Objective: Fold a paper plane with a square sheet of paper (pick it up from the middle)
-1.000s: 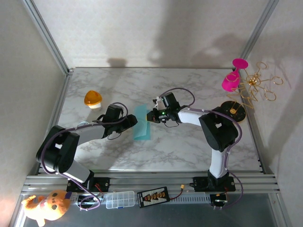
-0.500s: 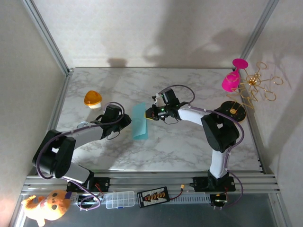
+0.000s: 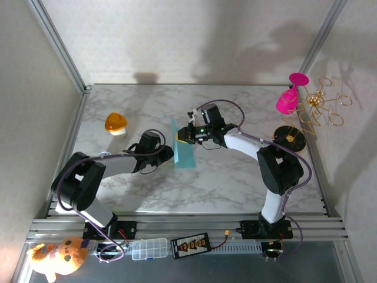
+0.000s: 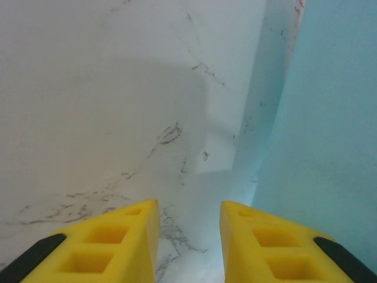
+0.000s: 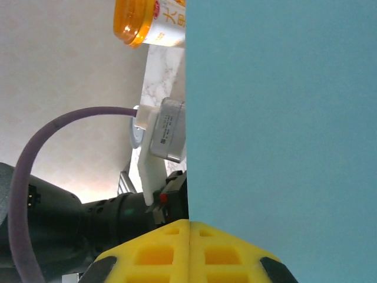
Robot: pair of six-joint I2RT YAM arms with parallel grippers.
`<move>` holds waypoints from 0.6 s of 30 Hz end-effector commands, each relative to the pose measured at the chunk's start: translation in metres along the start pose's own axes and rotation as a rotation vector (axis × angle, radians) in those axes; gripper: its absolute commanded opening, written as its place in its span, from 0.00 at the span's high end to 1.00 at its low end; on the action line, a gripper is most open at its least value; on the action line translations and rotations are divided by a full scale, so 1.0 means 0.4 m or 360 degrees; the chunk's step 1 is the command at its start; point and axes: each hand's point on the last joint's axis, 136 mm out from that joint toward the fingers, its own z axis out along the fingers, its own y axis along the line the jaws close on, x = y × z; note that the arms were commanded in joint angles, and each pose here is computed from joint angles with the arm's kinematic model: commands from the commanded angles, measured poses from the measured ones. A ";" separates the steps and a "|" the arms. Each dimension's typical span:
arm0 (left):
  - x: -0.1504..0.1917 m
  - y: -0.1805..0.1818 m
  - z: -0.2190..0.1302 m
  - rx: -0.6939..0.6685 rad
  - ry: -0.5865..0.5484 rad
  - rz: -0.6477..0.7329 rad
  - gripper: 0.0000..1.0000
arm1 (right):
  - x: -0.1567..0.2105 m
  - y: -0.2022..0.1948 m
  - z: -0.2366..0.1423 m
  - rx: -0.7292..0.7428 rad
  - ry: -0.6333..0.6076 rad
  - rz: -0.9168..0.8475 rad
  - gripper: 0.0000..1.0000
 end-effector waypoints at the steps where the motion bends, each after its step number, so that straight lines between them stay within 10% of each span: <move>1: -0.018 0.013 0.003 -0.0084 -0.0034 0.0029 0.67 | 0.019 -0.021 0.027 -0.0027 0.0048 0.0060 1.00; 6: -0.050 0.137 -0.022 -0.0435 -0.0152 -0.0032 0.68 | 0.018 -0.139 0.037 0.0270 0.0023 0.0047 1.00; 18: -0.050 0.009 -0.027 -0.0092 -0.0124 0.0035 0.56 | 0.000 -0.287 0.022 0.0702 0.0011 -0.0056 1.00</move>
